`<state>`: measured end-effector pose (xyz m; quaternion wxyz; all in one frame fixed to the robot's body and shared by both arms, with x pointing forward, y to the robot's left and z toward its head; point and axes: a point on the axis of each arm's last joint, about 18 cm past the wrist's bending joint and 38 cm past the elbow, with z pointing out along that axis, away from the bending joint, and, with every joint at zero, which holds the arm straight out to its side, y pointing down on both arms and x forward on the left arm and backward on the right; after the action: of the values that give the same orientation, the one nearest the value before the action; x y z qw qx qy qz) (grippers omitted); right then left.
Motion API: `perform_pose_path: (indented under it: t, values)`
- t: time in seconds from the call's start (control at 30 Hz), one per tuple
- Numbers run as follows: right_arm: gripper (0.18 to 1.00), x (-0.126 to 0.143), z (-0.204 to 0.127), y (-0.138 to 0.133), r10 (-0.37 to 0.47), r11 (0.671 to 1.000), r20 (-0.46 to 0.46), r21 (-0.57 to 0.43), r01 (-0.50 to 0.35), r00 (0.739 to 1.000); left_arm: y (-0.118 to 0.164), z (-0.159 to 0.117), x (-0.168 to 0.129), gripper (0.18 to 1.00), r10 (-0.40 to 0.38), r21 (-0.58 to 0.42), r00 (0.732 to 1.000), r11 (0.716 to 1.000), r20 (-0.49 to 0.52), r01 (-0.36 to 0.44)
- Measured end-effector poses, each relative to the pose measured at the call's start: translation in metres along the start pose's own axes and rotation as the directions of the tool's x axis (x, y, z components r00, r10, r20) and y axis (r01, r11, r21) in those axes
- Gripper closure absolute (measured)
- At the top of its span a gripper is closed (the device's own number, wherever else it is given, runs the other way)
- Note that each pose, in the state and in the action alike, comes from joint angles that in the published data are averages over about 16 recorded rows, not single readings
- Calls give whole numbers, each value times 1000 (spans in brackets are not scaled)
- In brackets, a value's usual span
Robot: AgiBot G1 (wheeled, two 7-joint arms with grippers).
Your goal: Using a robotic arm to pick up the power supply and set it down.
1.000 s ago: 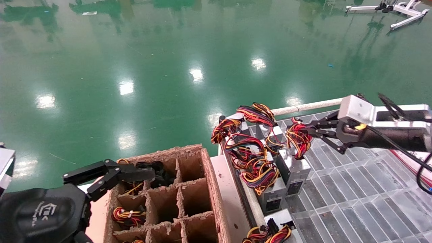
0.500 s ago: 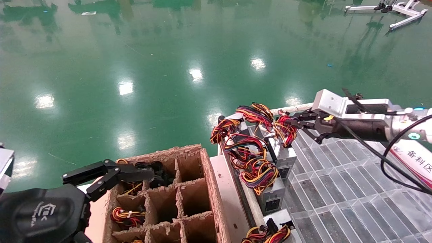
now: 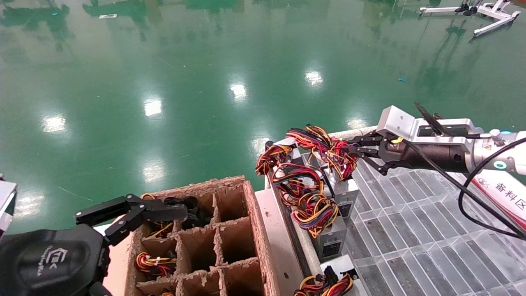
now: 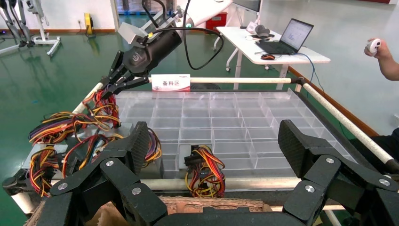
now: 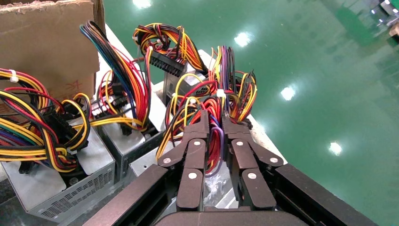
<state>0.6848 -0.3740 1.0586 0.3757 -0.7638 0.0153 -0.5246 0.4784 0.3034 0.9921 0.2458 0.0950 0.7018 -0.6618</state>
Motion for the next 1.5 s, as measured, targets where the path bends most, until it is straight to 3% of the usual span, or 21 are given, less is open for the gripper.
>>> perform_pose_path:
  t: [0.37, 0.67, 1.13, 1.5]
  values:
    - [851, 0, 0, -1, 1, 1000, -1, 4, -1, 1000, 0, 0, 0, 184, 0, 0, 1000, 1000, 0, 0]
    - [674, 2, -4, -2, 17, 1000, -1, 8, -17, 1000, 0, 0, 0, 184, 0, 0, 1000, 1000, 0, 0]
    - [362, 10, -27, -15, 180, 979, 7, 96, -180, 984, 0, 0, 0, 184, 0, 0, 1000, 1000, 0, 0]
    - [216, -1, -31, -21, 253, 943, 46, 211, -257, 966, 0, 0, 0, 184, 0, 0, 1000, 1000, 1, 0]
